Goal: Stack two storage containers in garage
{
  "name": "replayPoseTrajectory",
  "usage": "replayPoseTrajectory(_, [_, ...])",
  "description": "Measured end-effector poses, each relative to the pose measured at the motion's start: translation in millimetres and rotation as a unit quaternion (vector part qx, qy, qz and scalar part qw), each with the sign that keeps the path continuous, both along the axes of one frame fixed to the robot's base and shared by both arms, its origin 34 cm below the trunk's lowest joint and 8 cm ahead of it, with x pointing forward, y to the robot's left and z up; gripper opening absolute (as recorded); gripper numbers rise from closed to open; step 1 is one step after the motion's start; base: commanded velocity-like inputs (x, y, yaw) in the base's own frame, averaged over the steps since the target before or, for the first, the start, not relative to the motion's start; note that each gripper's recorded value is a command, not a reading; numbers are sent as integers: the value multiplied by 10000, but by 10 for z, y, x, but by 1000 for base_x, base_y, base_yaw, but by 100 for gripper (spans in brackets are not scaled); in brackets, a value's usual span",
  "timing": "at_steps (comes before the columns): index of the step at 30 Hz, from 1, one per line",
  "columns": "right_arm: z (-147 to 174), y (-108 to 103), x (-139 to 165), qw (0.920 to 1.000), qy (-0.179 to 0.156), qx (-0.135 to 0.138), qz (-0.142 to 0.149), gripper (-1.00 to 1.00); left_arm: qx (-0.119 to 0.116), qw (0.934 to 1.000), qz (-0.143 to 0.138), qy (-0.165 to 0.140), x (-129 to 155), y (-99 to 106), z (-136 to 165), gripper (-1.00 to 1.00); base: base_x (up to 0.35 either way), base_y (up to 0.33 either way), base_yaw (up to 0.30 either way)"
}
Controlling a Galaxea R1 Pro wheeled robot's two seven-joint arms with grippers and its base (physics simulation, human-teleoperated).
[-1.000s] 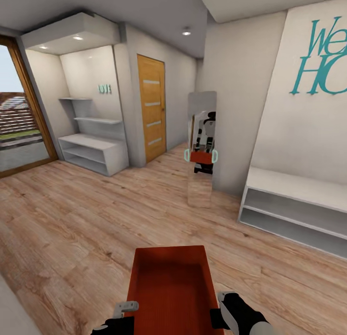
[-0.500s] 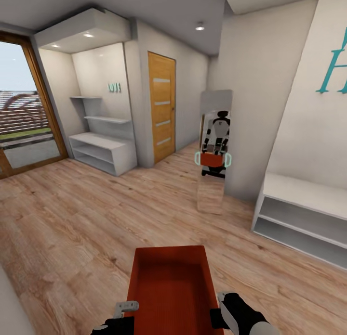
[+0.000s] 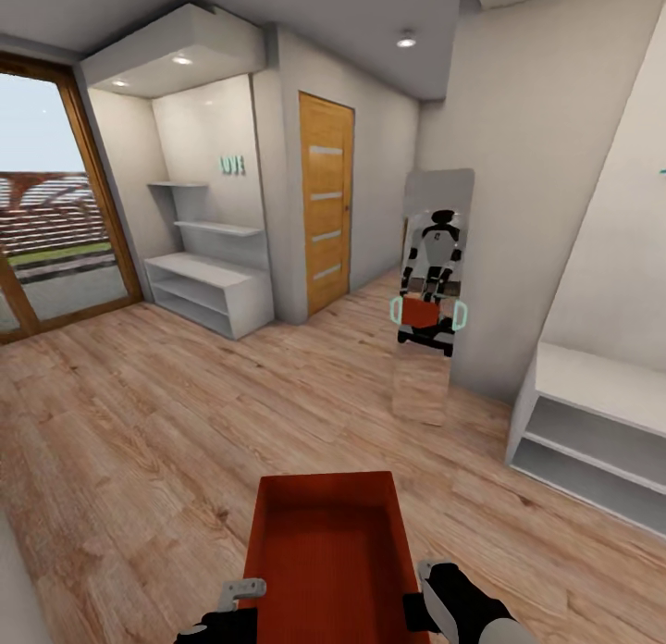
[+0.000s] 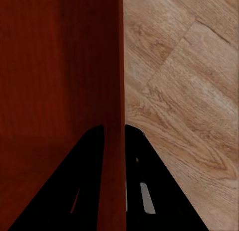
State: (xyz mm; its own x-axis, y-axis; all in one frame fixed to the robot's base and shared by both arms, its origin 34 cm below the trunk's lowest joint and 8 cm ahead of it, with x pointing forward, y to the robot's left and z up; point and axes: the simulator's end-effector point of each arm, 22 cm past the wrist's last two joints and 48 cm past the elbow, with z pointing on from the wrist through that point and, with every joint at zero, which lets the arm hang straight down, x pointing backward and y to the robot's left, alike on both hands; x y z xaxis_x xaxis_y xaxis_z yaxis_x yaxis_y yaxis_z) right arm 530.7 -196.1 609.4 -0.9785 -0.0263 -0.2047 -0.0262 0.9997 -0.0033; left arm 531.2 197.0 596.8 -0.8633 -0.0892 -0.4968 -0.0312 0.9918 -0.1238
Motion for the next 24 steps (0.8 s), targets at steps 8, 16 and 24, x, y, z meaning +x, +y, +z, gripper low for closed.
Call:
replayPoseTrajectory(8, [-5, 0, -5, 10000, 8, -1, 0, -100, 0, 10000, -1, 8, -4, 0, -5, -100, 295, 0, 19])
replayPoseTrajectory(16, [-15, -1, -16, 10000, 30, -2, -1, -100, -1, 10000, -1, 30, -16, -1, -17, -100, 317, 36, 61])
replayPoseTrajectory(24, [-35, -1, -30, 10000, 54, -2, -1, -100, -2, 10000, 0, 54, -30, -1, -36, -100, 321, 70, 95])
